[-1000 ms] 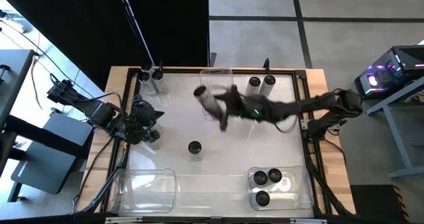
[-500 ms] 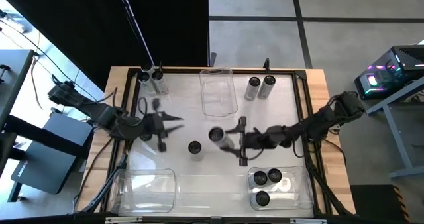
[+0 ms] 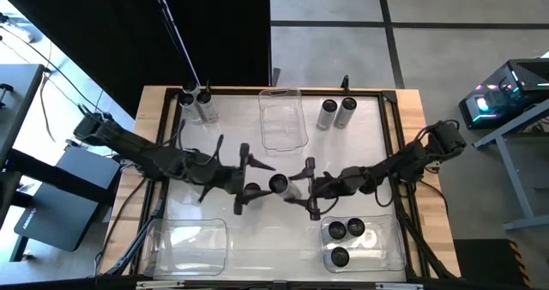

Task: Sort soda cans
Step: Remove white yellow soda can from the top middle transparent bin

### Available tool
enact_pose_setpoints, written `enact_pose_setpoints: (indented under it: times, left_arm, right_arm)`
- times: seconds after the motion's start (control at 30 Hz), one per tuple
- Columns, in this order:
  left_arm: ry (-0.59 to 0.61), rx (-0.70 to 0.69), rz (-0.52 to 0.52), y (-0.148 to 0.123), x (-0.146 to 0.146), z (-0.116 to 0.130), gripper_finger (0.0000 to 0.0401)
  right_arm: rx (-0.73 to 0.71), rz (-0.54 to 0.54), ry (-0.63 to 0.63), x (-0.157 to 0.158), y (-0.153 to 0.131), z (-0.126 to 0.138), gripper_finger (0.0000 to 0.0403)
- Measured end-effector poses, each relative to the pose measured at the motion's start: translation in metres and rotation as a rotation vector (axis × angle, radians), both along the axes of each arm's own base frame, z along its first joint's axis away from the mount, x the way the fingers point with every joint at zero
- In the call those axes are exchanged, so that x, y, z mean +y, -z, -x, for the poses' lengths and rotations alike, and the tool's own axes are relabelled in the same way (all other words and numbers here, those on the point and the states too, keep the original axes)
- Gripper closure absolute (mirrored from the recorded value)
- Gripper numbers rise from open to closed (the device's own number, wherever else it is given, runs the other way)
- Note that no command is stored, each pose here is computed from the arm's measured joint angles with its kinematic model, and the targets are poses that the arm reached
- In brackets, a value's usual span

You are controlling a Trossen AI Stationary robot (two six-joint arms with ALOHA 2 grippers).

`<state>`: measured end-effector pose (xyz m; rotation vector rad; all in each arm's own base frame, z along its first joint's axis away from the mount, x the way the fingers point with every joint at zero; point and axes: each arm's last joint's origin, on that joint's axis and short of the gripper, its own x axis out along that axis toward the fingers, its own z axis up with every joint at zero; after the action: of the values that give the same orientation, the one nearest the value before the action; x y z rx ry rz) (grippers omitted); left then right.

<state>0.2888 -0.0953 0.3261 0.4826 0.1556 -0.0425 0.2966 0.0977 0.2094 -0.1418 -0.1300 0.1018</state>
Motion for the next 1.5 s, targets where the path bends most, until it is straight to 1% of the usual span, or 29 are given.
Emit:
enact_pose_setpoints:
  times: [0.07,0.17,0.23,0.4,0.47,0.53,0.6,0.67,0.8,0.9,1.03,1.3,1.5]
  left_arm:
    - [-0.011,0.002,0.025,-0.002,0.003,-0.005,0.0095]
    - [0.006,0.011,0.037,-0.004,0.004,-0.010,0.0081]
    - [0.016,0.012,0.065,-0.006,0.002,-0.013,0.0074]
    - [-0.009,0.017,0.136,-0.005,0.002,-0.018,0.0070]
    - [-0.025,0.023,0.194,-0.004,0.004,-0.019,0.0070]
    - [-0.047,0.030,0.290,-0.003,0.007,-0.020,0.0070]
    - [-0.042,0.046,0.333,-0.003,0.010,-0.019,0.0070]
    - [-0.026,0.060,0.346,-0.002,0.011,-0.020,0.0070]
    - [-0.037,0.095,0.379,0.002,0.013,-0.021,0.0070]
    - [-0.047,0.115,0.375,0.004,0.014,-0.020,0.0070]
    - [-0.059,0.111,0.379,0.004,0.014,-0.021,0.0070]
    - [-0.089,0.117,0.448,0.009,0.013,-0.024,0.0071]
    - [-0.111,0.111,0.441,0.012,0.012,-0.028,0.0071]
  right_arm:
    - [-0.001,0.000,-0.001,0.000,0.000,0.000,0.0159]
    - [0.005,0.001,-0.002,0.000,0.000,0.000,0.0159]
    - [0.007,-0.002,-0.012,0.000,0.001,0.000,0.0159]
    - [0.015,-0.009,-0.012,0.000,0.001,0.000,0.0160]
    - [0.017,-0.013,-0.008,0.000,0.001,0.000,0.0160]
    - [0.017,-0.019,-0.006,0.000,0.001,0.000,0.0160]
    - [0.017,-0.025,-0.001,-0.001,0.001,-0.001,0.0160]
    - [0.013,-0.024,0.000,-0.002,0.001,-0.001,0.0160]
    - [0.012,-0.019,0.004,-0.003,0.001,-0.001,0.0160]
    - [0.004,-0.021,0.008,-0.004,0.001,-0.001,0.0160]
    - [-0.005,-0.024,0.007,-0.004,0.000,-0.001,0.0160]
    - [-0.023,0.014,0.016,-0.005,-0.002,-0.002,0.0161]
    - [-0.055,0.019,0.009,-0.014,-0.005,-0.004,0.0163]
